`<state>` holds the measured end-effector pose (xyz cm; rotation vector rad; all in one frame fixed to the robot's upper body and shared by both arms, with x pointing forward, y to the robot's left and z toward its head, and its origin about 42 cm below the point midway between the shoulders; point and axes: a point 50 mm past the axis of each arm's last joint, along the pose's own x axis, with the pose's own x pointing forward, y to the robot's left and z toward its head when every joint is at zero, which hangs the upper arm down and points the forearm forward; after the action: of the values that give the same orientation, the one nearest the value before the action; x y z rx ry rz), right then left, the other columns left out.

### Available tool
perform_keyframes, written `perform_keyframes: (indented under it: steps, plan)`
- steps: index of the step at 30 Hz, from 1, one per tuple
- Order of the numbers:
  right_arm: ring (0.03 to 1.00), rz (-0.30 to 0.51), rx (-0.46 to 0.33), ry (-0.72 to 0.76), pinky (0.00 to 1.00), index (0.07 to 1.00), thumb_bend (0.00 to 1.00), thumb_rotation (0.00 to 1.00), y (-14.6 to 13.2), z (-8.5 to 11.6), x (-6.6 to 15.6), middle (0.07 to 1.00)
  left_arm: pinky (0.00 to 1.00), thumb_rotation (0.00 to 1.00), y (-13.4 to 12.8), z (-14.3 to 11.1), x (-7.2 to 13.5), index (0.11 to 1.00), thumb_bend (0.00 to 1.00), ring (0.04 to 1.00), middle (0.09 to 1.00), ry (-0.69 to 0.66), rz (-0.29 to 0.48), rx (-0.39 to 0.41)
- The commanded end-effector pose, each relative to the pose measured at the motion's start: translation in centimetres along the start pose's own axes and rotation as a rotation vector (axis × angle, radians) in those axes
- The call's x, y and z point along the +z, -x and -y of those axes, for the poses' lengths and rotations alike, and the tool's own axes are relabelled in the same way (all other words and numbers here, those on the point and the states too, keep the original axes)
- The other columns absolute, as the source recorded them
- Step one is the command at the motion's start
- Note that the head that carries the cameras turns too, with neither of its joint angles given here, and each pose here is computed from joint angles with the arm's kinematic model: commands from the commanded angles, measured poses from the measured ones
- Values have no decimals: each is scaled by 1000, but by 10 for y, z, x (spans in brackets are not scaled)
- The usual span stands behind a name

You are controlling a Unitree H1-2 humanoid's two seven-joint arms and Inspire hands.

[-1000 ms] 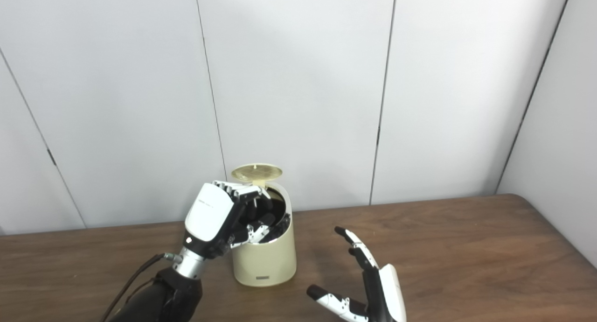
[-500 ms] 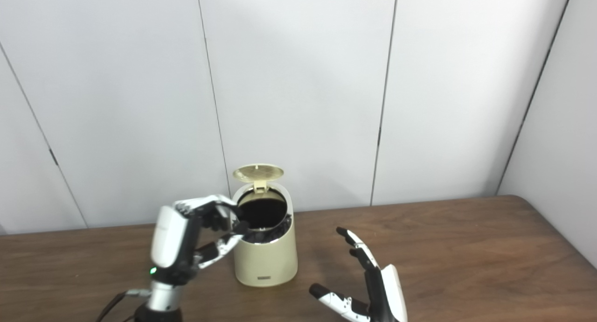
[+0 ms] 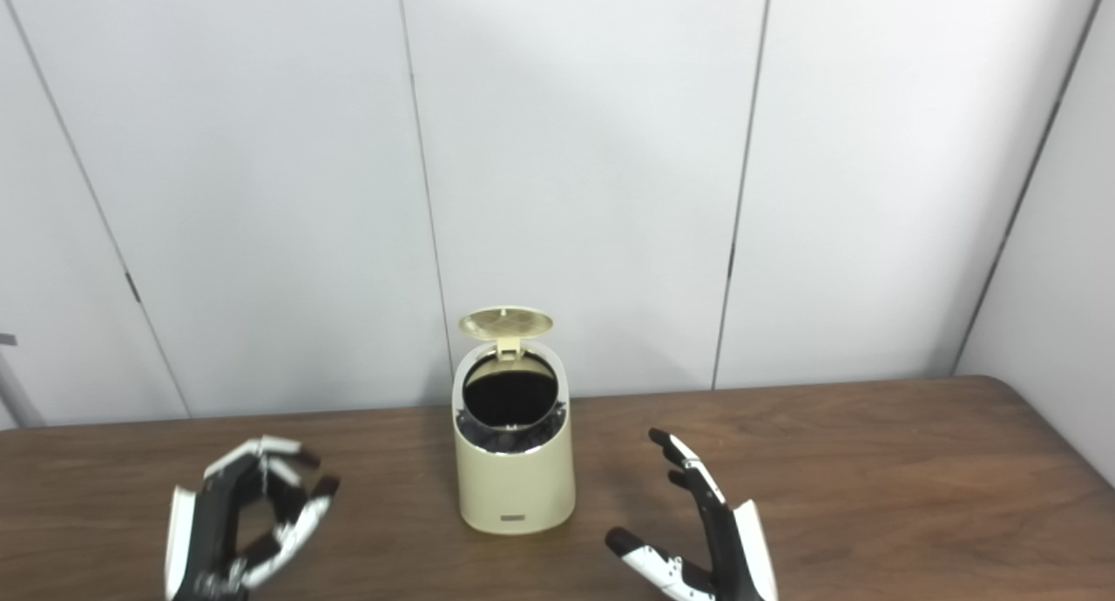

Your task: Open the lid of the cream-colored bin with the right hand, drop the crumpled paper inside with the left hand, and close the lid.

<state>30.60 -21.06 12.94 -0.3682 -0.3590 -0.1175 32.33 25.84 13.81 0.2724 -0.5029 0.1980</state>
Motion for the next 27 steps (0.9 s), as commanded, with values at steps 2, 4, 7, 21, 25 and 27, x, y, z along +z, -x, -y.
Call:
perform_keyframes:
  steps: [2,4,7,21,25,27]
  plan:
    - [863,-68,30,85,782,866,763,739,25,16,-30,883,248,50,2,-8,3,477,508,301,358,37,15,4]
    - [857,-66,29,88,772,865,768,738,25,18,-31,880,259,50,10,-11,-2,478,507,313,375,52,-18,11]
    - [845,-66,27,96,756,856,774,738,25,21,-30,871,280,50,20,-14,-8,479,506,333,394,59,-56,25]
    - [839,-45,24,119,755,853,736,791,31,26,-23,864,347,63,31,-22,-17,482,485,404,443,50,-102,62]
    - [840,-45,19,122,760,854,714,794,30,28,-23,862,362,63,32,-21,-16,484,483,421,463,54,-102,52]
    - [843,-39,12,121,765,854,716,796,30,29,-22,862,363,64,32,-20,-16,484,484,427,469,41,-97,47]
